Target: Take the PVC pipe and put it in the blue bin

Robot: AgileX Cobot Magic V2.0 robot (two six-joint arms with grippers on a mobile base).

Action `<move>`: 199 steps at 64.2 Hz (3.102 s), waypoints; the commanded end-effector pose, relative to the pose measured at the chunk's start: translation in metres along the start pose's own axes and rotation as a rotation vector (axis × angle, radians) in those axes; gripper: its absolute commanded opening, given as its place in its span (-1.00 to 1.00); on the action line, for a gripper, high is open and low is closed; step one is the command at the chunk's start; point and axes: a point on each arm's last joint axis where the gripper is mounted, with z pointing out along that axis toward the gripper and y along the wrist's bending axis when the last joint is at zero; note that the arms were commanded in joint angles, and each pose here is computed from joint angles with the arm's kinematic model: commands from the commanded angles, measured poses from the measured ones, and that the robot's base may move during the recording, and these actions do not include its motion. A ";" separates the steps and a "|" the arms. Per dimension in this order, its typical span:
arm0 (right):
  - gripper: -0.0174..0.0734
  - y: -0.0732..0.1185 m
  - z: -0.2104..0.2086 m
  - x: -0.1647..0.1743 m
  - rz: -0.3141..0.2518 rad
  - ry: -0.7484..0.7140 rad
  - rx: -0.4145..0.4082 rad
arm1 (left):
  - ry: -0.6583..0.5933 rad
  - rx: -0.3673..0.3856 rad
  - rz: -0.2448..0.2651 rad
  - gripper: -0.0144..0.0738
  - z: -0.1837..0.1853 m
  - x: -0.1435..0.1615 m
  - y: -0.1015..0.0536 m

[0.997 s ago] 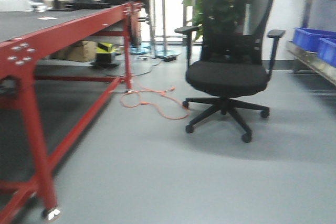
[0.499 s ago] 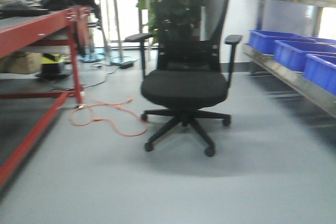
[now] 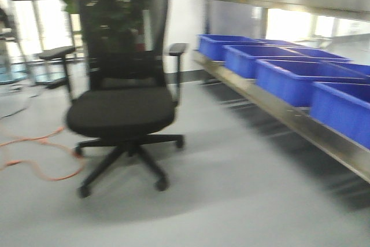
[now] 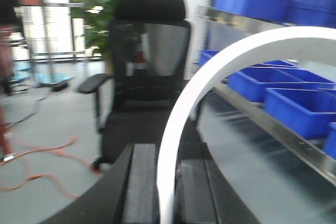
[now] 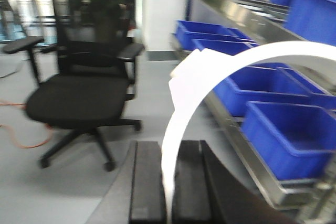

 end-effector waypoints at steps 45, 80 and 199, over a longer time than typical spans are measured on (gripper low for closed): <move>-0.98 -0.001 0.000 -0.002 -0.013 -0.027 0.008 | -0.028 0.002 -0.015 -0.92 -0.001 -0.002 0.000; -0.98 -0.001 0.000 -0.003 -0.013 -0.029 0.008 | -0.028 0.002 -0.015 -0.92 -0.001 -0.002 0.000; -0.98 -0.001 0.000 -0.003 -0.011 -0.029 0.007 | -0.028 0.002 -0.015 -0.92 -0.001 -0.002 0.000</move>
